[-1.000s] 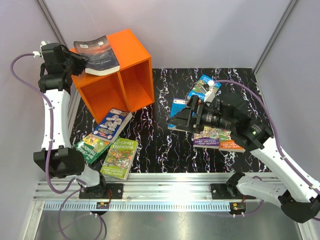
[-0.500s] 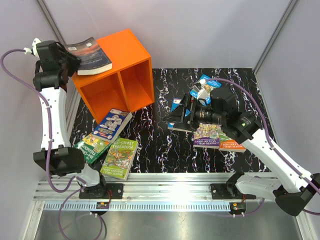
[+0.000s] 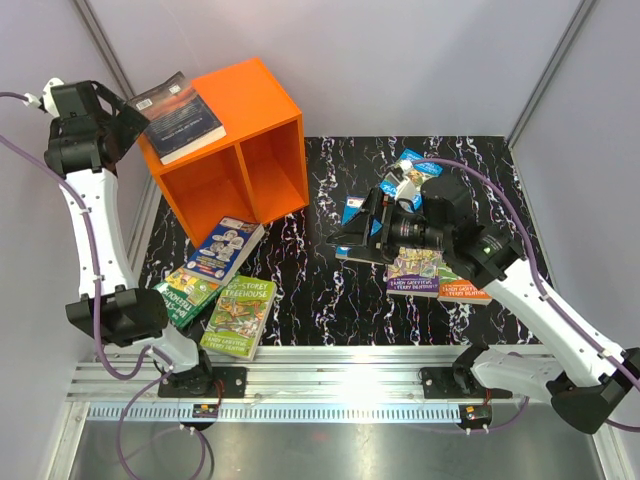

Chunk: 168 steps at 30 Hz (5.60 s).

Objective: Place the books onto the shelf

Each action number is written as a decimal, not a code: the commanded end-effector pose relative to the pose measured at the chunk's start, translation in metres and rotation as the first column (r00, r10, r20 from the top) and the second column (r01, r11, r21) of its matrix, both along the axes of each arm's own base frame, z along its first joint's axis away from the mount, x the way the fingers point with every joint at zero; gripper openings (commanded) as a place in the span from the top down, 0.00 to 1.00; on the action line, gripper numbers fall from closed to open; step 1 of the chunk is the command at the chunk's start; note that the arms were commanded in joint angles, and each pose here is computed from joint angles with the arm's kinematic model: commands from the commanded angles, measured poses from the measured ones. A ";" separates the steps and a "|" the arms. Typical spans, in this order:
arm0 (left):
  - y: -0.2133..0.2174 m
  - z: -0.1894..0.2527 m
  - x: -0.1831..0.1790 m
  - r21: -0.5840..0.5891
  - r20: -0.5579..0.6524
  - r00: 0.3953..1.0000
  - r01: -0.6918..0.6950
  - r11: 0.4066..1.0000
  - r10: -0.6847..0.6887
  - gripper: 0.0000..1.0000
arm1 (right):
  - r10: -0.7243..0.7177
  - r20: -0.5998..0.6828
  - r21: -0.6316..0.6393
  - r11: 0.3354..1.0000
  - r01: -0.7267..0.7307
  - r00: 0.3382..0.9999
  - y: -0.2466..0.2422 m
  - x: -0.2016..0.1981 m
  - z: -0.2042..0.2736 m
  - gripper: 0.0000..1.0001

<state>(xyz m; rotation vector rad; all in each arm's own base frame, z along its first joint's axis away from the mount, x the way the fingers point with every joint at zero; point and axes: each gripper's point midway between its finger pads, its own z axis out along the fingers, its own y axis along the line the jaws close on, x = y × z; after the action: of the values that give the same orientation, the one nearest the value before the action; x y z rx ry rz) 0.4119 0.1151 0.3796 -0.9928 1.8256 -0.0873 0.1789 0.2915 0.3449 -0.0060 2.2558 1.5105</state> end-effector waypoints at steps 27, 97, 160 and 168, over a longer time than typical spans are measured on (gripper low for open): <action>-0.072 -0.181 -0.152 -0.196 -0.243 0.959 0.097 0.976 -0.144 0.01 | 0.188 -0.184 0.043 0.982 -0.183 0.965 0.097 0.077 -0.126 0.00; -0.215 -0.094 -0.191 0.007 0.155 0.629 0.770 0.638 -0.762 0.01 | 0.344 -0.267 0.165 0.937 -0.309 0.900 0.097 0.052 -0.039 1.00; -0.072 0.088 0.041 -0.184 0.398 0.902 0.260 0.948 -0.170 0.90 | 0.236 0.040 0.469 0.854 -0.227 0.971 -0.018 0.026 0.106 0.00; -0.059 0.097 0.025 -0.100 0.348 0.925 0.196 0.975 -0.151 0.29 | 0.236 0.018 0.464 0.859 -0.217 0.972 -0.019 0.032 0.100 0.00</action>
<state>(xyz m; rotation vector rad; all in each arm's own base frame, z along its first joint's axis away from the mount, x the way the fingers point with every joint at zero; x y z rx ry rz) 0.4489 0.0420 0.4291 -0.9199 1.7067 -0.5624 0.2168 0.2762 0.4427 -0.0456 1.9237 2.1682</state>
